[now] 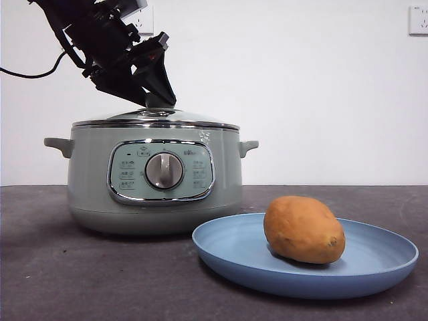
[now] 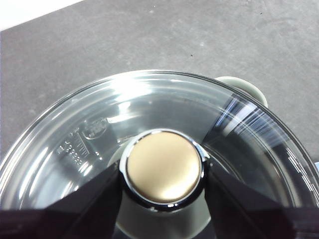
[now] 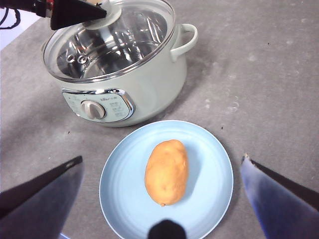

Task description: Take the potato out from the steamer,put the potato on the plate,close the lid

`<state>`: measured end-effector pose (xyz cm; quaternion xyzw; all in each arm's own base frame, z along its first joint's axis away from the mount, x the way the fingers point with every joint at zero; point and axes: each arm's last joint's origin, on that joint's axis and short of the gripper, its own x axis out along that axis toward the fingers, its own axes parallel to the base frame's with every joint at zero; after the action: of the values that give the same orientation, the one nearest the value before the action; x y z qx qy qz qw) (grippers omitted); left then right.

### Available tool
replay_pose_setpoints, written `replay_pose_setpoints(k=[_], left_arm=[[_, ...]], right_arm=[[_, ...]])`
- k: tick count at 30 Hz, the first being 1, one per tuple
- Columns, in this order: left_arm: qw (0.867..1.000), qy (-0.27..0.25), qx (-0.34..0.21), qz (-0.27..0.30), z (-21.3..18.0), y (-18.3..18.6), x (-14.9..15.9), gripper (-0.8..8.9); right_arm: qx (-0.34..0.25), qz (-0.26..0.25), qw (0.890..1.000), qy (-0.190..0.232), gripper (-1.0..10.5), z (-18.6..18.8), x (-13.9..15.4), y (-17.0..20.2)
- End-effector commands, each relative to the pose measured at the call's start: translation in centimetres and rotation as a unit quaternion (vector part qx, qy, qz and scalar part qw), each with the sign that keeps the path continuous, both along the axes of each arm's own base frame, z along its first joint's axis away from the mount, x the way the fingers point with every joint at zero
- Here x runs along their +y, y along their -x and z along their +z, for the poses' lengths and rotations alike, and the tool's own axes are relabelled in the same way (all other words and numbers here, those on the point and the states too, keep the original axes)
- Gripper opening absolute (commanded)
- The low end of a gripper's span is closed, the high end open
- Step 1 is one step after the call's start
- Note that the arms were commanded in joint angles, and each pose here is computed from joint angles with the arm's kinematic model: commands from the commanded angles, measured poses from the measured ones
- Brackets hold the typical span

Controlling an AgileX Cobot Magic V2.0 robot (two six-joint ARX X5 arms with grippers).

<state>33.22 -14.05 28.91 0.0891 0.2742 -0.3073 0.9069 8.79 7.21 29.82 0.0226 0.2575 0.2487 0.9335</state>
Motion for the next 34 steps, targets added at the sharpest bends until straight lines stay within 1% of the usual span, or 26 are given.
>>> replay_pose_setpoints(k=[1,2,3,4,9,14,20,24,30,32,33,34], left_arm=[[1.000,-0.002,-0.001,-0.010,0.0,-0.1,-0.3,3.60],[1.000,-0.002,-0.001,-0.009,0.0,-0.1,-0.3,4.47],[1.000,-0.002,-0.001,-0.009,0.0,-0.1,-0.3,5.04],[1.000,-0.002,-0.001,-0.009,0.0,-0.1,-0.3,5.11],[1.000,0.000,-0.006,-0.009,0.6,0.3,-0.1,5.11],[1.000,0.008,-0.026,-0.009,2.4,1.5,0.4,5.11],[0.999,0.011,-0.033,-0.010,5.4,4.6,1.7,5.11],[1.000,0.008,-0.017,-0.013,7.4,8.1,3.0,5.00],[0.998,0.040,0.045,-0.022,9.4,13.6,5.1,4.98],[0.998,0.039,0.054,-0.023,9.8,15.1,5.7,4.97],[0.997,0.037,0.059,-0.023,9.9,15.8,6.0,4.88],[0.997,0.035,0.063,-0.023,10.0,16.4,6.2,4.56]], right_arm=[[0.001,-0.001,1.000,0.000,5.7,-0.1,0.0,0.0],[0.001,-0.001,1.000,0.000,5.7,-0.1,0.0,0.0],[0.001,-0.001,1.000,-0.001,5.7,-0.1,0.0,0.0],[0.001,0.000,1.000,-0.001,5.7,-0.1,0.0,0.0],[0.001,0.000,1.000,-0.001,5.7,-0.1,0.0,0.0],[0.001,0.001,1.000,-0.001,5.7,-0.1,0.0,0.0],[0.002,0.002,1.000,-0.002,5.7,-0.1,0.0,0.0],[0.008,0.016,1.000,-0.007,5.7,-0.1,0.1,0.0],[0.032,0.059,0.998,-0.020,5.6,-0.3,0.6,-0.1],[0.043,0.075,0.996,-0.023,5.6,-0.4,0.8,-0.1],[0.049,0.084,0.995,-0.025,5.6,-0.5,0.9,-0.1],[0.054,0.092,0.994,-0.027,5.6,-0.5,1.0,-0.1]])
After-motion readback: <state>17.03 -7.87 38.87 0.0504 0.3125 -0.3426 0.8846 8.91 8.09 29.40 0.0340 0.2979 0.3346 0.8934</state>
